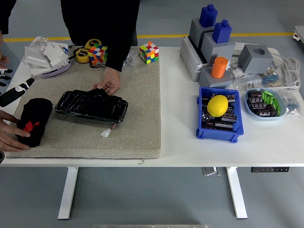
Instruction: Pick the rag up,wipe the panel,place it on the desk
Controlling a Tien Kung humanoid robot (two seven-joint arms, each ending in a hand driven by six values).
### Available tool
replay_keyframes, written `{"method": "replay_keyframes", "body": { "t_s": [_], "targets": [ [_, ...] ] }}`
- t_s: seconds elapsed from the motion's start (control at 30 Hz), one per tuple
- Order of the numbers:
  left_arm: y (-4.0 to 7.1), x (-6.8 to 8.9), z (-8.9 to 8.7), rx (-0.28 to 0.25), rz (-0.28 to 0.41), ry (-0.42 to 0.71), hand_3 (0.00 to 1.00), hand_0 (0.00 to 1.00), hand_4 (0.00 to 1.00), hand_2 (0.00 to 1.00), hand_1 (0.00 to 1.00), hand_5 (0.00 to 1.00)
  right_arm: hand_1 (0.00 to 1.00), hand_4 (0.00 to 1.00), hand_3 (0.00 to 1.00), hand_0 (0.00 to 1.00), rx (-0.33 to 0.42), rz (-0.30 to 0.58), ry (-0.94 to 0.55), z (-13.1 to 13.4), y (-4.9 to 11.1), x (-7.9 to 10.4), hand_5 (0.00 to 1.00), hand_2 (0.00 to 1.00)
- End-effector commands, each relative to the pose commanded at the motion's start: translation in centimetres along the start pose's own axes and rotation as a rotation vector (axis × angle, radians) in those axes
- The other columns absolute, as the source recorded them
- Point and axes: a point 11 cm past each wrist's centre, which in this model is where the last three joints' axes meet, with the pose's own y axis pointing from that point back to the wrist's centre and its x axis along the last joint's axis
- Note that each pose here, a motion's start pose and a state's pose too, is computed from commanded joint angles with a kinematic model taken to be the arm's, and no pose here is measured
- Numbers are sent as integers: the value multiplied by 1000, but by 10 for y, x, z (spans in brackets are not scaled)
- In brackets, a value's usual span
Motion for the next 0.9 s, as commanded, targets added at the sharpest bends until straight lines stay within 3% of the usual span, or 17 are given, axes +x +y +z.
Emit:
{"method": "replay_keyframes", "body": {
  "t_s": [0.3,0.9],
  "targets": [
    [1,-5,-7,27,-15,-9,817,408,998,745,644,948,634,998,635,722,-2,1,-1,0,0,0,628,677],
    [5,-19,-10,29,-50,-25,822,410,998,750,647,934,634,998,634,723,-2,1,-1,1,0,1,629,675]
  ]
}}
